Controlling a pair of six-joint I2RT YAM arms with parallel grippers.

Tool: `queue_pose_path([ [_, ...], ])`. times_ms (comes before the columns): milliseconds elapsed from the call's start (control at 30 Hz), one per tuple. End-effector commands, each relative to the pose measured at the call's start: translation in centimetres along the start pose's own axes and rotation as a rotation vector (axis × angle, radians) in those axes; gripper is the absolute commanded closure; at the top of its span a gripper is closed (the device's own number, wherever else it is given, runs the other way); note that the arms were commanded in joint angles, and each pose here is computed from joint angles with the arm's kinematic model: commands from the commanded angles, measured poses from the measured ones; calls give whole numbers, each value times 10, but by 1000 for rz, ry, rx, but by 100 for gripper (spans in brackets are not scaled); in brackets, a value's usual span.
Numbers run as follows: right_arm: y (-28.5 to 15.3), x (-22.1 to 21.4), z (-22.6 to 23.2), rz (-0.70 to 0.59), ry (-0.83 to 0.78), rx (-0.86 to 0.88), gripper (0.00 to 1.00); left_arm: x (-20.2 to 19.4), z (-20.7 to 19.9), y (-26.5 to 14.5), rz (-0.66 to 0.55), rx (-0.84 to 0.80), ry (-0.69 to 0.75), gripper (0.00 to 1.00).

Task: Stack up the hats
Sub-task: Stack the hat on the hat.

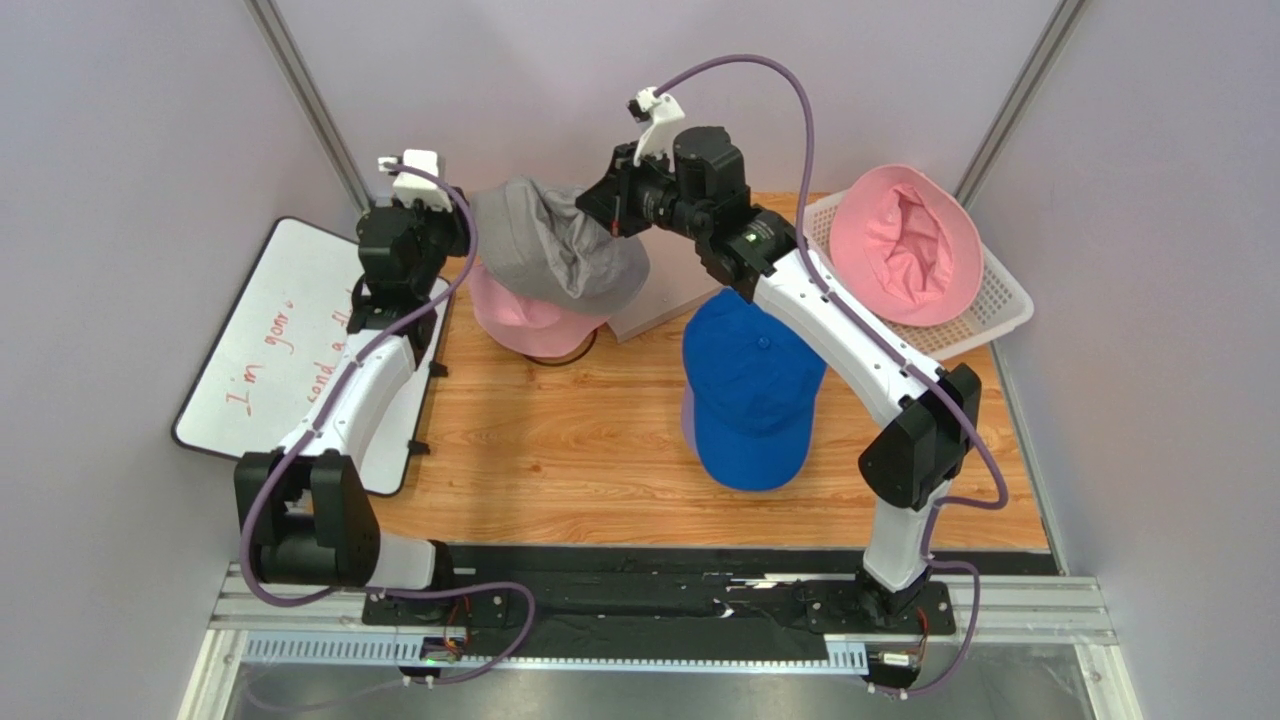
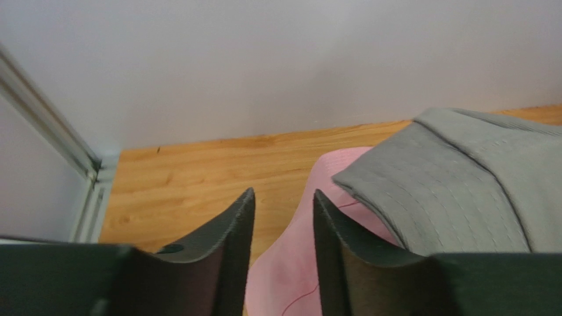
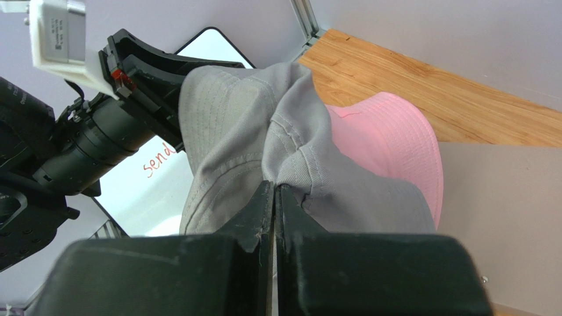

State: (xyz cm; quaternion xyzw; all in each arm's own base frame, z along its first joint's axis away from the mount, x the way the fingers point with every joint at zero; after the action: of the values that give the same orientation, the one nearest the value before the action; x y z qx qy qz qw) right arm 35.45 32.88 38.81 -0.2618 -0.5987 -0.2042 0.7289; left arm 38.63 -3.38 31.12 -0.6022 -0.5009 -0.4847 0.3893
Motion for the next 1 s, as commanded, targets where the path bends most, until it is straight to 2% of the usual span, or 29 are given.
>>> queue_pose_path([
  [0,19,15,7,-60,-20,44,100,5,19,-3,27,143,-151,42],
  [67,27,12,7,-46,-21,44,100,-6,21,-9,60,170,-181,25],
  [467,46,11,13,-58,-3,59,100,-49,17,-94,243,311,-424,20],
  [500,45,12,15,-63,-6,60,100,-50,18,-102,251,329,-443,9],
  [567,47,16,15,-74,-9,57,100,-57,18,-112,299,355,-474,1],
  [600,48,16,15,-71,-7,56,100,-59,18,-116,304,360,-484,1],
  [733,50,14,20,-54,7,81,100,-56,9,-128,285,300,-519,1],
  [833,47,11,26,-41,-9,83,100,-39,-1,-134,177,156,-560,0],
  [867,47,9,28,-38,-10,86,100,-27,-10,-133,130,40,-565,0],
  [967,44,7,31,-31,-8,90,100,-12,-18,-129,85,-112,-604,7],
])
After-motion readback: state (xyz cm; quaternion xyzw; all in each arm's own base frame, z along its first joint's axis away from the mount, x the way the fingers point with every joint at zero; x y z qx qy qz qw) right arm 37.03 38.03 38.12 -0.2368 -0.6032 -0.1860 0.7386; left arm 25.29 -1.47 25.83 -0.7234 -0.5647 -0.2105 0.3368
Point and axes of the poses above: each gripper's point midway between its finger pads, its own y axis out along the fingers, its own z axis along the line the jaws close on, x = y × z, the point moved 8 cm from there along -y, back along the fingers, and after that the axes turned 14 degrees about -y, right-handed, at the moved point
